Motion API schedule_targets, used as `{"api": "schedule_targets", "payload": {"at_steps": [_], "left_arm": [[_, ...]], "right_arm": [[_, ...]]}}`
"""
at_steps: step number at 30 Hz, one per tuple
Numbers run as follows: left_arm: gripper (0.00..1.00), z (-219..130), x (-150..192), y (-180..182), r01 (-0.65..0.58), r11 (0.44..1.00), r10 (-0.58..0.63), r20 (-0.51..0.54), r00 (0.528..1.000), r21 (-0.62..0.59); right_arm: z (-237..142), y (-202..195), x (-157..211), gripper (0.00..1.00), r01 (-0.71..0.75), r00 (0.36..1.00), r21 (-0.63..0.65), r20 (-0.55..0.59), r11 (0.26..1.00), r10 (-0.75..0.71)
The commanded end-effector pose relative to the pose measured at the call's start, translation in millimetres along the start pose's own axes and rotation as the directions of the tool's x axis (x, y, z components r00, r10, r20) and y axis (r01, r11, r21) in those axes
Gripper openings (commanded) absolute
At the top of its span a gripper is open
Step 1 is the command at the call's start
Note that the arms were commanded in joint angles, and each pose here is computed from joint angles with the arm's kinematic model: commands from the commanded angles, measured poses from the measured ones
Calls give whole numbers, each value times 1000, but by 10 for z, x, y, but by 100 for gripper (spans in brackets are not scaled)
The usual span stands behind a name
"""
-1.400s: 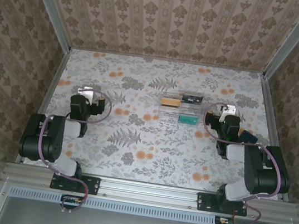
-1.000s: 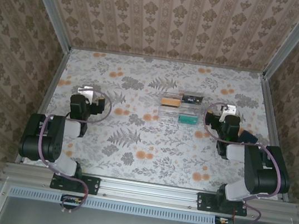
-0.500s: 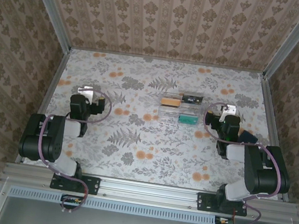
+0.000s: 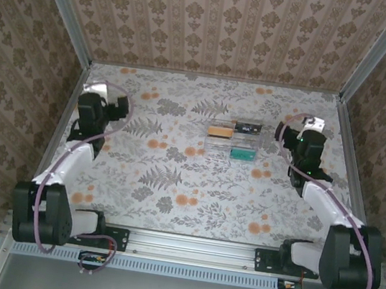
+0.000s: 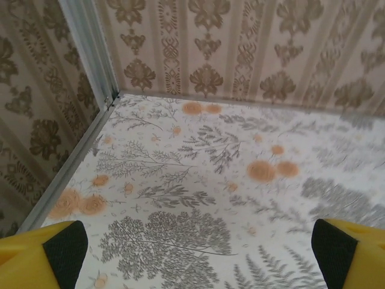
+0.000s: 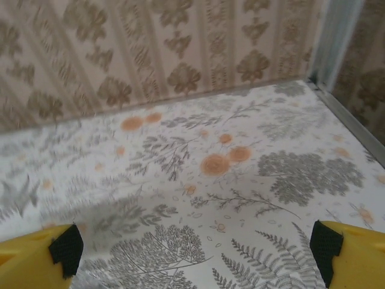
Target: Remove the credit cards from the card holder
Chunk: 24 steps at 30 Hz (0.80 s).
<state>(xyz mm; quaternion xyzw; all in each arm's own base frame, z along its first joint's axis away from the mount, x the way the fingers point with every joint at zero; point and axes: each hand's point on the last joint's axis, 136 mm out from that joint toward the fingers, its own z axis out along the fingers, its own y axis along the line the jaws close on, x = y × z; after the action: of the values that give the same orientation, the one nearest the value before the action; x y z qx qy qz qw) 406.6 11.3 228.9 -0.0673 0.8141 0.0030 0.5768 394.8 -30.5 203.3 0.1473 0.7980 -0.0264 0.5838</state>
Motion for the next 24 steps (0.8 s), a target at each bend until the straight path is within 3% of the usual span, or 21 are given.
{"api": "schedule_targets", "payload": {"at_steps": [1, 6, 11, 24], "left_arm": [[100, -196, 265, 170, 170, 978, -196, -237, 952, -125], [100, -282, 251, 79, 217, 971, -238, -300, 924, -101], [100, -367, 208, -100, 265, 964, -259, -309, 915, -22], [100, -469, 118, -331, 264, 962, -228, -320, 919, 72]], "right_arm": [[-194, -410, 184, 100, -146, 968, 248, -165, 958, 191], [-287, -731, 488, 100, -216, 868, 377, -349, 901, 354], [-442, -1211, 896, 100, -236, 789, 530, -384, 814, 479], [-428, -1522, 1559, 99, -135, 588, 640, -563, 756, 581]]}}
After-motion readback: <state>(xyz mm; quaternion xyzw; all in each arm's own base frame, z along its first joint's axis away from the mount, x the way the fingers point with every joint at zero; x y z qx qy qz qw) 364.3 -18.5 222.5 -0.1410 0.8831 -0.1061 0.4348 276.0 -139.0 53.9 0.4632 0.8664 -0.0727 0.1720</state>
